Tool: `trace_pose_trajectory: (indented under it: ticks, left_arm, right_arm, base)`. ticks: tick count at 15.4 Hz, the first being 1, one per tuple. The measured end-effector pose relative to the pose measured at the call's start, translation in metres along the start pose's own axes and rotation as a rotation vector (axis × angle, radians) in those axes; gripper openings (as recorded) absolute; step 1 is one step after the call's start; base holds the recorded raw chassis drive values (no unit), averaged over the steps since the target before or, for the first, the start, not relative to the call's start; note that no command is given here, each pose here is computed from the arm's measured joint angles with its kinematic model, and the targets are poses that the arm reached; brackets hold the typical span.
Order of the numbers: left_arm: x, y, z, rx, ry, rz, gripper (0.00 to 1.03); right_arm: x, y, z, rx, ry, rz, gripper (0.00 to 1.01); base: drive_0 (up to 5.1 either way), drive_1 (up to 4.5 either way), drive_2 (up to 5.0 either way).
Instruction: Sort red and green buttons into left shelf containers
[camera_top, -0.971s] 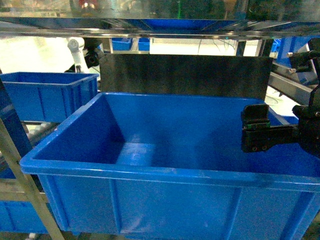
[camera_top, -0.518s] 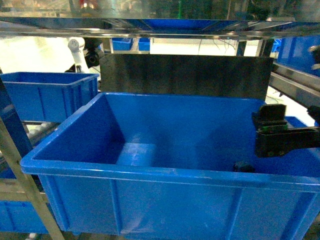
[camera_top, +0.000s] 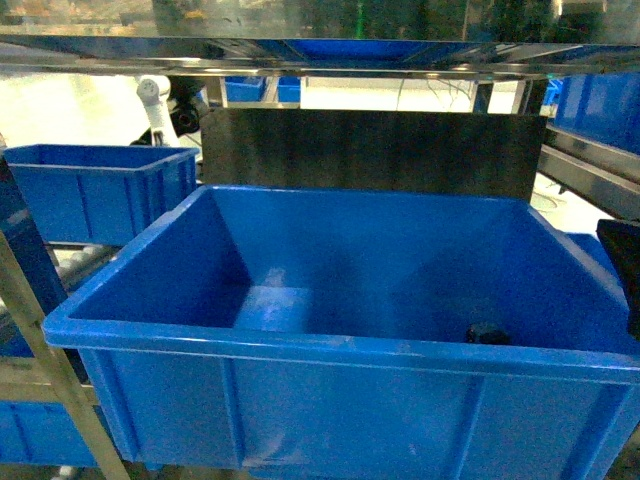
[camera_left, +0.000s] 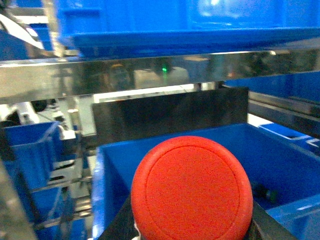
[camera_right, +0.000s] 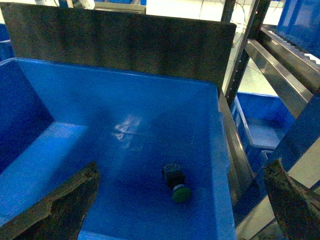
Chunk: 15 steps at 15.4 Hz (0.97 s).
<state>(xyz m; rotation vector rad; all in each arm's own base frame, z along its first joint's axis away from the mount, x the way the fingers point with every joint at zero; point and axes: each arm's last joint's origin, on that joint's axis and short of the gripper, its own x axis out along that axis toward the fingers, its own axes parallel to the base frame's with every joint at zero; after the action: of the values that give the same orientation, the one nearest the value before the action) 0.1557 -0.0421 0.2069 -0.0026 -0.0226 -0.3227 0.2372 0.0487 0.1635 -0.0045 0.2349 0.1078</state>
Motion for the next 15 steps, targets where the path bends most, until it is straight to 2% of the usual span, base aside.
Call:
trace_pose_trajectory:
  ticks: [1, 2, 3, 4, 5, 6, 8, 12, 15]
  left_arm:
    - [0.031, -0.012, -0.008, -0.005, 0.114, -0.101, 0.24]
    - [0.043, -0.02, -0.014, 0.005, 0.159, -0.132, 0.24]
    - [0.057, -0.029, -0.016, 0.026, 0.166, -0.153, 0.24]
    - [0.07, -0.033, -0.021, 0.041, 0.174, -0.16, 0.24]
    - [0.077, -0.034, -0.031, 0.072, 0.21, -0.134, 0.24]
    - [0.078, -0.034, -0.036, 0.086, 0.24, -0.134, 0.24]
    - [0.077, -0.034, -0.032, 0.093, 0.213, -0.132, 0.24]
    - [0.077, -0.034, -0.032, 0.095, 0.214, -0.132, 0.24]
    - [0.107, -0.038, -0.035, 0.112, 0.225, -0.135, 0.24]
  right_arm:
    - [0.0, 0.0, 0.0, 0.0, 0.0, 0.002, 0.98]
    - [0.0, 0.0, 0.0, 0.0, 0.0, 0.002, 0.98]
    - [0.0, 0.0, 0.0, 0.0, 0.0, 0.002, 0.98]
    - [0.0, 0.0, 0.0, -0.001, 0.0, 0.004, 0.98]
    - [0.0, 0.0, 0.0, 0.0, 0.0, 0.003, 0.98]
    - [0.0, 0.0, 0.0, 0.0, 0.0, 0.002, 0.98]
    - [0.0, 0.0, 0.0, -0.001, 0.0, 0.003, 0.98]
    - [0.0, 0.0, 0.0, 0.0, 0.0, 0.003, 0.98]
    - [0.0, 0.0, 0.0, -0.001, 0.001, 0.003, 0.98]
  base:
    - [0.0, 0.0, 0.0]
    - [0.0, 0.0, 0.0]
    - [0.0, 0.0, 0.0]
    - [0.0, 0.0, 0.0]
    - [0.0, 0.0, 0.0]
    - [0.0, 0.0, 0.0]
    - [0.0, 0.0, 0.0]
    - [0.0, 0.0, 0.0]
    - [0.0, 0.0, 0.0]
